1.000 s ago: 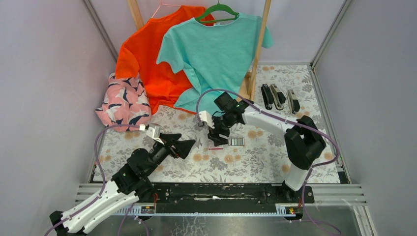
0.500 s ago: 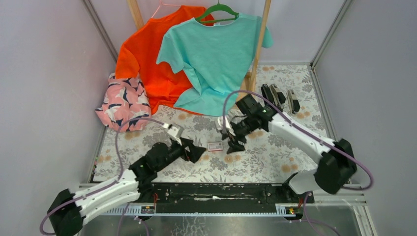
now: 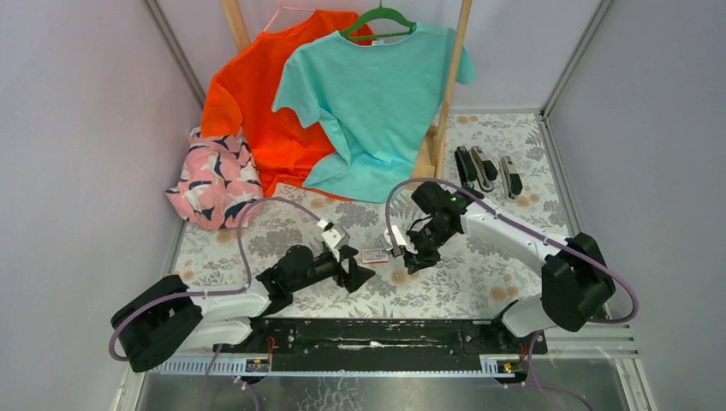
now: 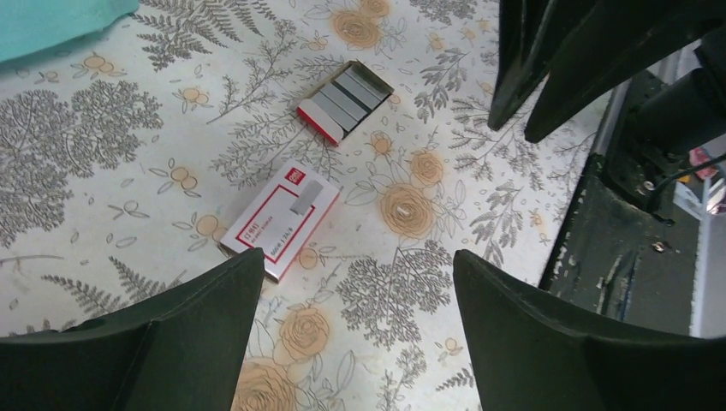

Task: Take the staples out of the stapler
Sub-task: Adjust the shell at the center of the board.

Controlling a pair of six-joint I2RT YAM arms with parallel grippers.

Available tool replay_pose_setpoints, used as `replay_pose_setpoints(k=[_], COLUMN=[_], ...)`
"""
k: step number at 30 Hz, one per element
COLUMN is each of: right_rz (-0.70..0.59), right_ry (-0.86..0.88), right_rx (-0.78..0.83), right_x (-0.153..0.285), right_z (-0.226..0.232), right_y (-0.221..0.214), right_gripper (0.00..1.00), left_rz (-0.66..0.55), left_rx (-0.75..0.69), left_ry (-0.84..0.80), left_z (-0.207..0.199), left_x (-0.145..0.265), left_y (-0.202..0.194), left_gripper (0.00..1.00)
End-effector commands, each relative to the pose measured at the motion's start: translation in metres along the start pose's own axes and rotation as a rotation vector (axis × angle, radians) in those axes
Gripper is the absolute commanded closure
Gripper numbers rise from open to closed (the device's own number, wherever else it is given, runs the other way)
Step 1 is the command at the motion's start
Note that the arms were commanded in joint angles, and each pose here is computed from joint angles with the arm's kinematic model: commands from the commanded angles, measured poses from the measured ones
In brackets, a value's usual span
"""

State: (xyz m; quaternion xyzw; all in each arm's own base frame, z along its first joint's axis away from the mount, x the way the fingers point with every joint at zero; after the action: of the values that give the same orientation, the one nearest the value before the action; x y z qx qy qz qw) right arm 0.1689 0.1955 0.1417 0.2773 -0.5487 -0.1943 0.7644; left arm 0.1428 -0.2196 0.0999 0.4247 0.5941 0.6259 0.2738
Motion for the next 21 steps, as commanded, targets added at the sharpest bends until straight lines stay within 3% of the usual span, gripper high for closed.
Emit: replay_pose_setpoints(k=[1,4,9,12,17,21], right_rz=[-0.027,-0.043,0.017,0.069,0.143,0.192], right_ry=[-0.028,-0.023,0.048,0.042,-0.017,-0.051], right_rx=[-0.018,-0.088,-0.143,-0.102,-0.087,-0.105], right_x=[0.009,0.005,-0.013,-0.021,-0.024,-0.029], right_z=[-0.009,-0.018,-0.023,-0.024,-0.033,-0.04], right_y=[0.006,-0.002,-0.023,-0.04,-0.056,-0.068], right_gripper=[0.77,0.89,0.91,0.91,0.9,0.89], left_rz=[0.029,0.045,-0.083,-0.197,-0.213,-0.238], left_rx=[-0.105,-0.13,-0.137,-0.134,-0.105,-0.079], left_ry=[0.062,0.116,0.07,0.025,0.118,0.097], left_z=[0.015,0.022,0.013,0.005,0.014,0.01], left_x=[-0.014,-0.011,-0.001,0.008,0.02,0.022], left_y=[0.011,0.008,0.02,0.031,0.024,0.025], left_gripper=[0.13,0.19,0.33,0.34,0.33,0.26])
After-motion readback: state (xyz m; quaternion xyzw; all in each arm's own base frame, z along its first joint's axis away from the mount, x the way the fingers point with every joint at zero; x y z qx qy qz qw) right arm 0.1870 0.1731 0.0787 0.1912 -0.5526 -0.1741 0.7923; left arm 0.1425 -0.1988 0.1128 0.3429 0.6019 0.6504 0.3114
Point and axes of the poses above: each gripper's point midway between its finger pads, its own x axis back along the fingers, its own z axis along the line the jaws close on, y = z × x, the point moved 6 cm from there along x, back along the fingers, and after that the axes turned 15 degrees about -x, right-handed, at the moved point
